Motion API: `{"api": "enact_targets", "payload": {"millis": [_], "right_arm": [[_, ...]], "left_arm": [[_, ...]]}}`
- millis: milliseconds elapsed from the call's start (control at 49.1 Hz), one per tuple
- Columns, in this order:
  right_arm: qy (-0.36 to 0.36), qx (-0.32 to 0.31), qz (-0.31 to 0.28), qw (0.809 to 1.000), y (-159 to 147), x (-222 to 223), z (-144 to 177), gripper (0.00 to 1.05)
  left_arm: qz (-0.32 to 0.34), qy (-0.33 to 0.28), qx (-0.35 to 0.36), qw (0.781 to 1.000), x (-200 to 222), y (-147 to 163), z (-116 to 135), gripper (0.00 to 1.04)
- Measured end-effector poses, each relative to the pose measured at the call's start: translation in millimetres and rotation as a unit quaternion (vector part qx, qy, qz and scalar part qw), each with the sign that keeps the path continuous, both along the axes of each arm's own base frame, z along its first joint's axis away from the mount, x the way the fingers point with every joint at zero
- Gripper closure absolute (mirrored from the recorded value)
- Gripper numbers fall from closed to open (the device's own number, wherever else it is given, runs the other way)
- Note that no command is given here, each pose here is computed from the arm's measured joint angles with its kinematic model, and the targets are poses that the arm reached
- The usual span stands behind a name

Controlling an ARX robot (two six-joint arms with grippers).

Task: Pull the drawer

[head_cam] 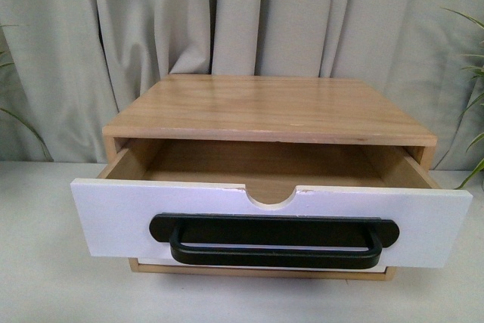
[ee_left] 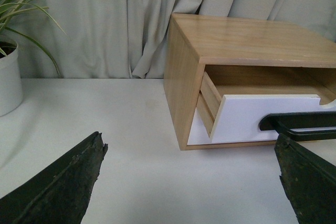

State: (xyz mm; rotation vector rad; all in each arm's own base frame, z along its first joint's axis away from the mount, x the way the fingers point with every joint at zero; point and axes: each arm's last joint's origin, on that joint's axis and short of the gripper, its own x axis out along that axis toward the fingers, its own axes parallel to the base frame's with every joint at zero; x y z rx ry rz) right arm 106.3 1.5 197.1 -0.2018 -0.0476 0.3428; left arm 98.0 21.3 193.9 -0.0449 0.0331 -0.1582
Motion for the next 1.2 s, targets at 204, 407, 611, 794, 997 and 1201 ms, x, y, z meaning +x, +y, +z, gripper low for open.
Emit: {"api": "enact_targets", "payload": {"millis": [204,407,611,794,997,1201], "right_arm": [[0.020,0.075,-0.167,0.983,-1.9,-8.4,-7.8,0.39],[0.024,0.091,-0.170,0.981,-1.8,-8.7,-16.0,0.80],[0.024,0.093,-0.170,0.981,-1.8,-8.7,-21.2,1.04],[0.024,0.094,-0.170,0.981,-1.8,-8.7,-32.1,1.04],[0.023,0.094,-0.170,0.981,-1.7,-8.8,-32.0,1.04],[0.023,0.094,-0.170,0.981,-1.8,-8.8,-32.0,1.01]], "left_arm": [[0.082,-0.016,0.016,0.996,-0.4,-6.0,-5.5,0.38],[0.088,-0.017,0.019,0.996,-0.4,-18.9,-13.1,0.79],[0.080,-0.016,0.020,0.996,-0.3,-21.0,-18.6,1.01],[0.080,-0.017,0.020,0.996,-0.7,-21.1,-27.9,1.01],[0.080,-0.017,0.020,0.996,-0.7,-21.1,-27.9,1.01],[0.080,-0.017,0.020,0.996,-0.7,-21.1,-27.9,0.98]]}}
